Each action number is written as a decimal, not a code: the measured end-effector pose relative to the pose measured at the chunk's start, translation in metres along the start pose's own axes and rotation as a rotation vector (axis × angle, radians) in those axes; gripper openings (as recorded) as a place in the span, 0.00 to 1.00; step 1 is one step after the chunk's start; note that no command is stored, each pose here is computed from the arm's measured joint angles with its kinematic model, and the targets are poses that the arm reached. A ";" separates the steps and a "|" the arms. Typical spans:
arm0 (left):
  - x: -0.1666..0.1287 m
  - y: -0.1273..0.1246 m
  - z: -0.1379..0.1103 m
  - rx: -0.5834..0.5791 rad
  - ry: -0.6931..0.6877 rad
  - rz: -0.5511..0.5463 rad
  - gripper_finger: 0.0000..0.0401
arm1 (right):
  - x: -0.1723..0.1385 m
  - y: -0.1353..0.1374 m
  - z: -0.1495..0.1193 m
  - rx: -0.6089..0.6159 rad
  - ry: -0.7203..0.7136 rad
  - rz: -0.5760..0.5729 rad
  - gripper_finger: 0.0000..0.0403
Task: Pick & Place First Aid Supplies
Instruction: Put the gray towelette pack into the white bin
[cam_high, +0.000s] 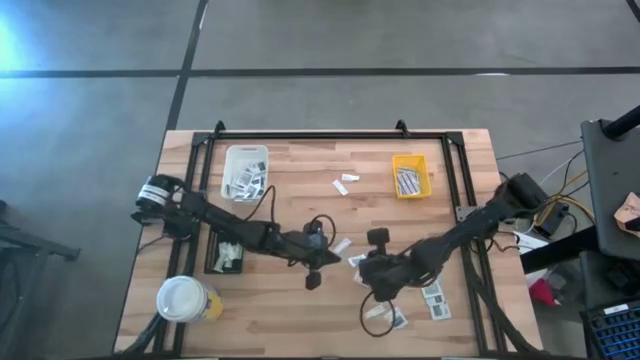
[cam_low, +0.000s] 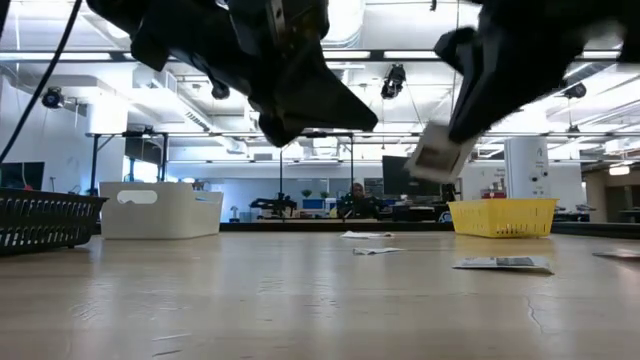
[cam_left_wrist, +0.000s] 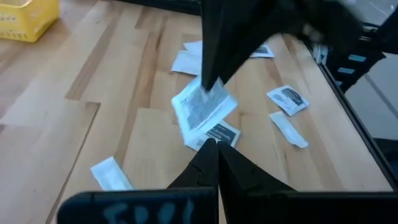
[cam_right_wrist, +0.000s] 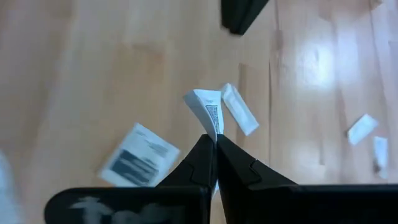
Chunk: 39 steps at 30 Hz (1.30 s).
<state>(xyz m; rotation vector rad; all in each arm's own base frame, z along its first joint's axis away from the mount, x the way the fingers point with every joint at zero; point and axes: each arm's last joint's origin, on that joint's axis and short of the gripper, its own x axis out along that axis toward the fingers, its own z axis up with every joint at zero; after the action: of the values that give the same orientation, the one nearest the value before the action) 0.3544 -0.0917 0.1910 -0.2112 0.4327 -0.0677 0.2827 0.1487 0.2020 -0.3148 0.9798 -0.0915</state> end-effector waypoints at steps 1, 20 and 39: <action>0.000 -0.001 0.000 0.003 -0.003 -0.003 0.00 | -0.006 -0.003 0.001 0.029 -0.013 0.020 0.02; -0.002 -0.014 0.004 0.135 -0.077 -0.070 0.22 | -0.025 -0.009 0.009 0.308 -0.081 0.139 0.02; -0.002 -0.020 0.002 0.208 -0.077 -0.080 0.34 | -0.016 -0.010 0.022 0.331 -0.175 0.153 0.02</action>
<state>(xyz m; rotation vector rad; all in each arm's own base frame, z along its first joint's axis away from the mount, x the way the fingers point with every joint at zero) 0.3528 -0.1103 0.1984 -0.0256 0.3373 -0.1812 0.2927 0.1477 0.2286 0.0565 0.7963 -0.0838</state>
